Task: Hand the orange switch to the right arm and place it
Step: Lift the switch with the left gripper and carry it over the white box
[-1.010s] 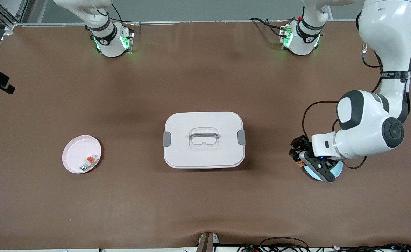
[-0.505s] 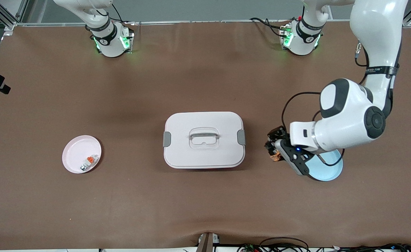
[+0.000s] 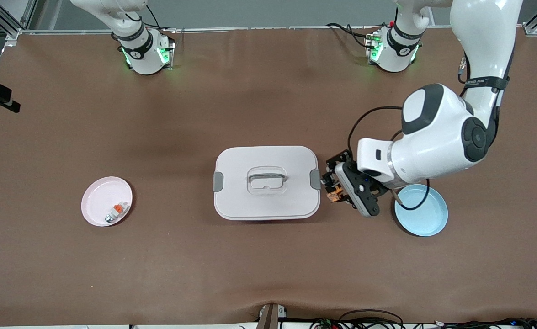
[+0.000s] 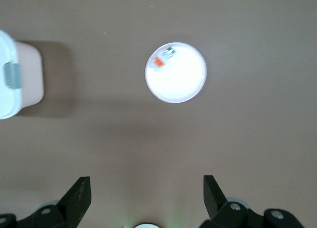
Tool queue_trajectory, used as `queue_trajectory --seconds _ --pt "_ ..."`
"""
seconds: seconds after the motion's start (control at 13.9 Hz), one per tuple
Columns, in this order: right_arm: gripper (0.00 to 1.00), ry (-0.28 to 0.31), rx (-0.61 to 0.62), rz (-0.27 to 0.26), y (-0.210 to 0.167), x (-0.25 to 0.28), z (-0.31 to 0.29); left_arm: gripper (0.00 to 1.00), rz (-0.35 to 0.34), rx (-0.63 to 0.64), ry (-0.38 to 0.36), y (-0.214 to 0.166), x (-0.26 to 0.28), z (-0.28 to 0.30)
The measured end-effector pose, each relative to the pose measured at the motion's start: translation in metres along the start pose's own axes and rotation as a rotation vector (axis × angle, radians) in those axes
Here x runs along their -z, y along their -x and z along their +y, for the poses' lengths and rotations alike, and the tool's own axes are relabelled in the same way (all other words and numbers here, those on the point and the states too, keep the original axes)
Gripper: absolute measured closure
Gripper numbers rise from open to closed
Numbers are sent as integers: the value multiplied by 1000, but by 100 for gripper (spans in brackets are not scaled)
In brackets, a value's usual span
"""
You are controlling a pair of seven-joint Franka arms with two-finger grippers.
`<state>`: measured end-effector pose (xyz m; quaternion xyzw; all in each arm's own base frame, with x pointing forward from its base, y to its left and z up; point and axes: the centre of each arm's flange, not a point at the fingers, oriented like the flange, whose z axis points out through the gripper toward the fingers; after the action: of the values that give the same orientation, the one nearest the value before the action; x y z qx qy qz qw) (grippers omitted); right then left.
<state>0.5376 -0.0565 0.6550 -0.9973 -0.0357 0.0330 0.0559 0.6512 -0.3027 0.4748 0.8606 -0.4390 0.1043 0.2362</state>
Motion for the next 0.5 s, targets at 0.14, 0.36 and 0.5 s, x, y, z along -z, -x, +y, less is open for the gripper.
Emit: queue_trajectory --seconds 0.14,0.36,0.5 --pt "0 -111 27 -39 0 -9 -18 26 4 113 28 -9 -5 19" --pt "0 -293 4 -85 -9 -30 -49 26 -2 417 71 -24 -12 52" --pt "0 -375 -37 -144 -23 -53 -76 26 -6 613 91 -32 -12 69"
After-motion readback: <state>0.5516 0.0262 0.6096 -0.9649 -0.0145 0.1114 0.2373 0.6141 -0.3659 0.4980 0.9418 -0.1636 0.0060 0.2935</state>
